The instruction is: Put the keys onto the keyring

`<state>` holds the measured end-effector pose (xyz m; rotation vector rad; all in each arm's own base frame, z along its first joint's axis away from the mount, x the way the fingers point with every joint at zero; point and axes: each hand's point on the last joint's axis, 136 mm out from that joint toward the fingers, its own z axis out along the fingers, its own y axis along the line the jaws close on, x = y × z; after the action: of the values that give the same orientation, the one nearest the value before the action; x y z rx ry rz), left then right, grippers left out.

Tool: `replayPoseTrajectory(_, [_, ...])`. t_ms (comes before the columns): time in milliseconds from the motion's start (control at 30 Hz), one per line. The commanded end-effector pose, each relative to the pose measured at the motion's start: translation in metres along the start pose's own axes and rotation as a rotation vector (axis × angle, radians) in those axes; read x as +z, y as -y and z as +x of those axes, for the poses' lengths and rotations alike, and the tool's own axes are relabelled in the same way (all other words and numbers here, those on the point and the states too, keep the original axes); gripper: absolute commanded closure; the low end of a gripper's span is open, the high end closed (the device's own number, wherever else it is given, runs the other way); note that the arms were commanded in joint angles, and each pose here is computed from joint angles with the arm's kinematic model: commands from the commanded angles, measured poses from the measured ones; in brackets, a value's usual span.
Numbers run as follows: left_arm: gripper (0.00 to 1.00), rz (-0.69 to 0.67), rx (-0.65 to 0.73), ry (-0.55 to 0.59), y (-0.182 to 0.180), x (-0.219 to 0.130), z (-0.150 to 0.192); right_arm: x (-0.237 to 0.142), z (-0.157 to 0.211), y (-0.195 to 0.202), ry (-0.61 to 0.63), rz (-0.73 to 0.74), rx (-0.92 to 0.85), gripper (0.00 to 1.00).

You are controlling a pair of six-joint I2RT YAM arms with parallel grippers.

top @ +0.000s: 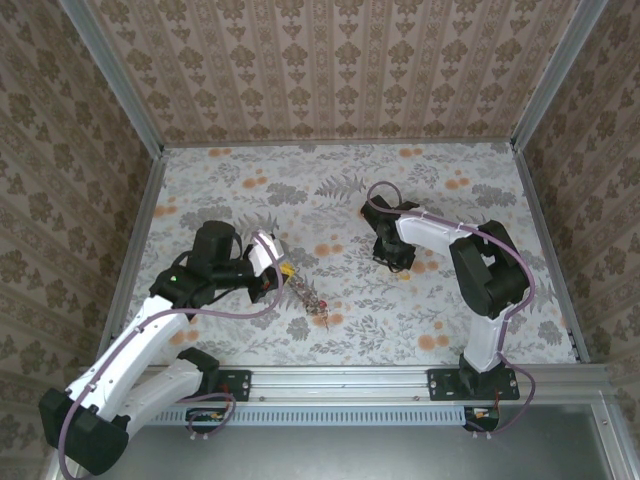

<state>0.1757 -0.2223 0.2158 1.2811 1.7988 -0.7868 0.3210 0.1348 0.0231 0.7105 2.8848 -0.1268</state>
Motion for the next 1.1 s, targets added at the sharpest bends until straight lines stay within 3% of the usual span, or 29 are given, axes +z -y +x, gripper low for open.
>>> replayPoseTrajectory(0, [1.00, 0.015, 0.013, 0.048, 0.002, -0.003, -0.012, -0.004, 0.001, 0.011, 0.015, 0.055, -0.037, 0.85])
replayPoseTrajectory(367, [1.00, 0.017, 0.008, 0.048, 0.001, -0.001, -0.012, -0.007, 0.002, 0.020, 0.025, 0.082, -0.135, 0.76])
replayPoseTrajectory(600, [1.00, 0.015, 0.006, 0.047, 0.001, -0.001, -0.013, -0.002, 0.002, 0.027, 0.034, 0.133, -0.221, 0.76])
replayPoseTrajectory(833, [1.00, 0.011, 0.005, 0.046, 0.000, -0.001, -0.014, -0.001, -0.001, 0.030, 0.050, 0.154, -0.242, 0.86])
replayPoseTrajectory(933, [1.00, 0.011, 0.003, 0.043, 0.000, -0.002, -0.013, -0.002, -0.001, 0.028, 0.044, 0.143, -0.248, 1.00])
replayPoseTrajectory(1067, [1.00, 0.012, 0.006, 0.039, 0.001, -0.002, -0.013, -0.011, -0.002, 0.024, 0.055, 0.110, -0.248, 1.00])
